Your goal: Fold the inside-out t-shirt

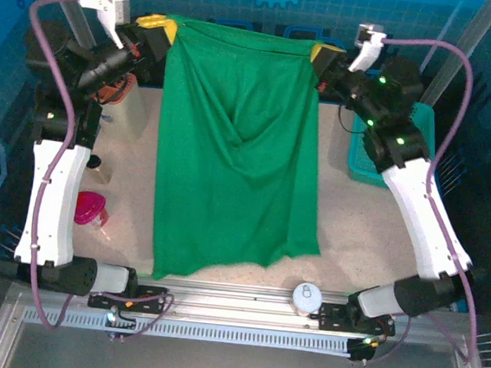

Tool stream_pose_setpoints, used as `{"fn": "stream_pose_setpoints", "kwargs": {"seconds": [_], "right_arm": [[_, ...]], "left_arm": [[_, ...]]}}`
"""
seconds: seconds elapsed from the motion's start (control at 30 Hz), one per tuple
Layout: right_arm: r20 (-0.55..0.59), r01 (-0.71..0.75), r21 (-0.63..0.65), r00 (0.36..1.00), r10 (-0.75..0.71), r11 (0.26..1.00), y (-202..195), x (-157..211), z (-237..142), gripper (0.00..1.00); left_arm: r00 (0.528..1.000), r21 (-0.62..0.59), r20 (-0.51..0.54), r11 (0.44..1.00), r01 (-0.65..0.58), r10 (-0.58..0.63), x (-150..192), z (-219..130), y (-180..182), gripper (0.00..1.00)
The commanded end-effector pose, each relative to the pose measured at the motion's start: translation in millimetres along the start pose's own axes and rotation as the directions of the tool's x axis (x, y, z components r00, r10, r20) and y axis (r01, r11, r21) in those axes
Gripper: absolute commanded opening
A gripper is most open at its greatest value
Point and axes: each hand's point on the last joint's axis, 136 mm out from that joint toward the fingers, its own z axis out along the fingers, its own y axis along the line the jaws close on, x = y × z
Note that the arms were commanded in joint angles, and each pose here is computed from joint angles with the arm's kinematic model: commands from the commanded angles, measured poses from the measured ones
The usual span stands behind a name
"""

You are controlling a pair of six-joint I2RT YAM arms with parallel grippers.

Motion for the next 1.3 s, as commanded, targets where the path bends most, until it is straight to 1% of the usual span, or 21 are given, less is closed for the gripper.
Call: {"fn": "stream_pose_setpoints", "kwargs": {"seconds": [0.0, 0.1, 0.17, 0.23, 0.3, 0.37, 0.4, 0.43, 0.47, 0.5, 0.53, 0.6, 0.63, 0.73, 0.77, 0.8, 0.9, 0.97, 1.1, 1.17, 1.27], "right_arm": [[0.054, 0.004, 0.083, 0.998, -0.009, 0.997, -16, -27, 11, 0.00], [0.077, 0.024, 0.013, 0.997, -0.025, 1.000, 4, -55, 14, 0.00], [0.123, 0.062, -0.029, 0.991, -0.057, 0.998, 23, -76, 2, 0.00], [0.150, 0.107, -0.046, 0.984, -0.099, 0.993, 36, -86, -12, 0.00], [0.137, 0.143, -0.039, 0.981, -0.136, 0.989, 39, -77, -24, 0.00], [0.079, 0.157, -0.012, 0.985, -0.155, 0.988, 28, -45, -35, 0.00], [0.026, 0.161, 0.012, 0.987, -0.161, 0.987, 16, -15, -41, 0.00], [-0.035, 0.154, 0.039, 0.988, -0.153, 0.987, 1, 24, -48, 0.00], [-0.094, 0.150, 0.046, 0.985, -0.145, 0.988, -10, 61, -55, 0.00], [-0.176, 0.130, 0.061, 0.977, -0.118, 0.990, -23, 111, -63, 0.00], [-0.268, 0.106, 0.056, 0.960, -0.087, 0.993, -29, 163, -74, 0.00], [-0.467, 0.046, 0.020, 0.883, -0.032, 0.999, -32, 264, -105, 0.00], [-0.557, 0.007, 0.003, 0.830, -0.004, 1.000, -31, 314, -126, 0.04], [-0.686, -0.087, 0.079, 0.718, 0.118, 0.993, -37, 406, -183, 0.15], [-0.706, -0.097, 0.114, 0.693, 0.149, 0.989, -40, 418, -197, 0.28], [-0.722, -0.089, 0.151, 0.670, 0.172, 0.984, -45, 423, -209, 0.39], [-0.712, 0.034, 0.221, 0.689, 0.137, 0.975, -65, 394, -222, 0.42], [-0.704, 0.109, 0.240, 0.704, 0.096, 0.965, -77, 363, -214, 0.42], [-0.725, 0.046, 0.263, 0.668, 0.166, 0.964, -91, 339, -171, 0.52], [-0.720, -0.020, 0.298, 0.652, 0.239, 0.954, -99, 340, -145, 0.54], [-0.674, -0.073, 0.350, 0.673, 0.305, 0.934, -111, 334, -98, 0.55]], "left_arm": [[0.994, -0.057, 0.014, 0.992, -0.111, 0.112, -9, 5, 19, 0.00], [0.976, -0.036, 0.040, 0.976, -0.214, 0.215, -26, 7, 13, 0.00], [0.964, -0.034, 0.037, 0.965, -0.261, 0.262, -36, 3, 5, 0.00], [0.951, 0.012, 0.019, 0.952, -0.307, 0.307, -32, -3, -9, 0.00], [0.936, 0.069, -0.012, 0.934, -0.351, 0.353, -10, -13, -22, 0.00], [0.892, 0.086, -0.056, 0.892, -0.443, 0.448, 34, -23, -30, 0.00], [0.872, 0.068, -0.087, 0.876, -0.477, 0.481, 63, -27, -32, 0.00], [0.873, 0.056, -0.127, 0.882, -0.467, 0.470, 92, -33, -31, 0.00], [0.890, 0.061, -0.167, 0.905, -0.421, 0.425, 120, -41, -32, 0.07], [0.915, 0.055, -0.211, 0.939, -0.340, 0.344, 151, -51, -32, 0.20], [0.938, 0.035, -0.250, 0.970, -0.241, 0.242, 180, -63, -34, 0.21], [0.952, -0.023, -0.291, 0.994, -0.103, 0.092, 226, -85, -36, 0.22], [0.952, -0.065, -0.306, 0.997, -0.040, 0.018, 243, -98, -37, 0.21], [0.916, -0.214, -0.352, 0.969, 0.122, -0.193, 283, -140, -45, 0.22], [0.905, -0.250, -0.348, 0.955, 0.161, -0.244, 290, -151, -49, 0.23], [0.890, -0.284, -0.329, 0.932, 0.226, -0.316, 297, -161, -53, 0.26], [0.826, -0.210, -0.285, 0.873, 0.441, -0.486, 304, -160, -77, 0.29], [0.782, -0.207, -0.288, 0.834, 0.512, -0.552, 314, -153, -79, 0.32], [0.757, -0.260, -0.384, 0.848, 0.461, -0.529, 343, -128, -77, 0.38], [0.710, -0.287, -0.457, 0.844, 0.453, -0.536, 361, -107, -78, 0.41], [0.622, -0.333, -0.549, 0.829, 0.449, -0.558, 386, -68, -83, 0.49]]}}
